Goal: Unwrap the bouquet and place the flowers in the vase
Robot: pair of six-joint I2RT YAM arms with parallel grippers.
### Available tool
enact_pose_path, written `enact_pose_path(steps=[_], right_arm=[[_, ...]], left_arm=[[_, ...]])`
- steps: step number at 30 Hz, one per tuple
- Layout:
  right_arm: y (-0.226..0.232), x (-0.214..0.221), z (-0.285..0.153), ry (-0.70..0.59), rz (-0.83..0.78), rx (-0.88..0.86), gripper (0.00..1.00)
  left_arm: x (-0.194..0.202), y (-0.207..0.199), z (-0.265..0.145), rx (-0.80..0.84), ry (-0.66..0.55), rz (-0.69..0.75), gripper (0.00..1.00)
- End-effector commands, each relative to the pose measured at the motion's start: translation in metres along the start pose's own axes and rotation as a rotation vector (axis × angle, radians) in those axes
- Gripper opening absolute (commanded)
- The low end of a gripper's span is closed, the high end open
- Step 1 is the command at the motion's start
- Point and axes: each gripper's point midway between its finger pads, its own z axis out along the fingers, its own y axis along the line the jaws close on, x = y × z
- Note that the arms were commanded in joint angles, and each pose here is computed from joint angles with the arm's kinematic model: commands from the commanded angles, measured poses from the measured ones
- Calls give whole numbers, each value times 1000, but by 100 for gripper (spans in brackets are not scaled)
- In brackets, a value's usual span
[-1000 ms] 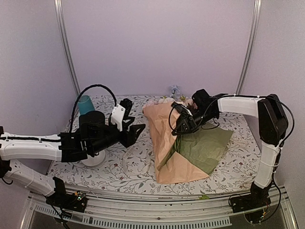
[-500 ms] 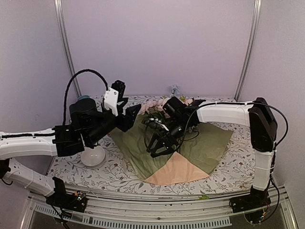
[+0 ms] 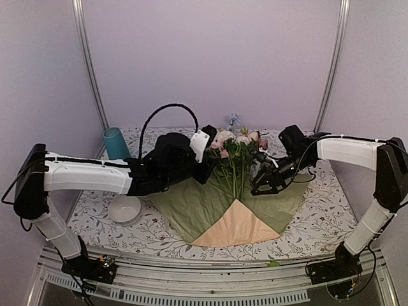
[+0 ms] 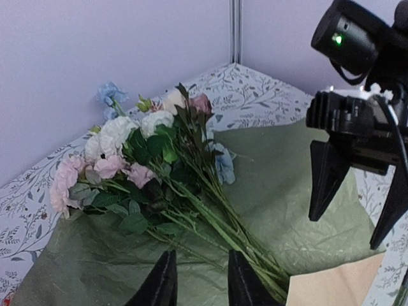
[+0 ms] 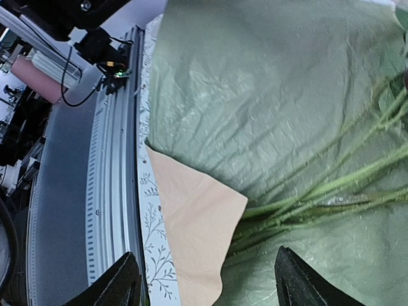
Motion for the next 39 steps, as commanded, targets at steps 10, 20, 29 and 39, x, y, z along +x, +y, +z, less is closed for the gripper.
enact_pose_path(steps=[10,20,29,39], right_arm=[[-30,70,57,191,66,33,73],[42,81,73,253,-64,-177,51],[126,165,90,537,-343,-275,59],[176,177,87,618,-395,-383,67]], left_arm=[[155,-51,16,276,456,-265,0],[210,-64,12,346,588,-352,0],[225,-56,12,320,602,-347,0],[223,-56,10,330,588,-338,0]])
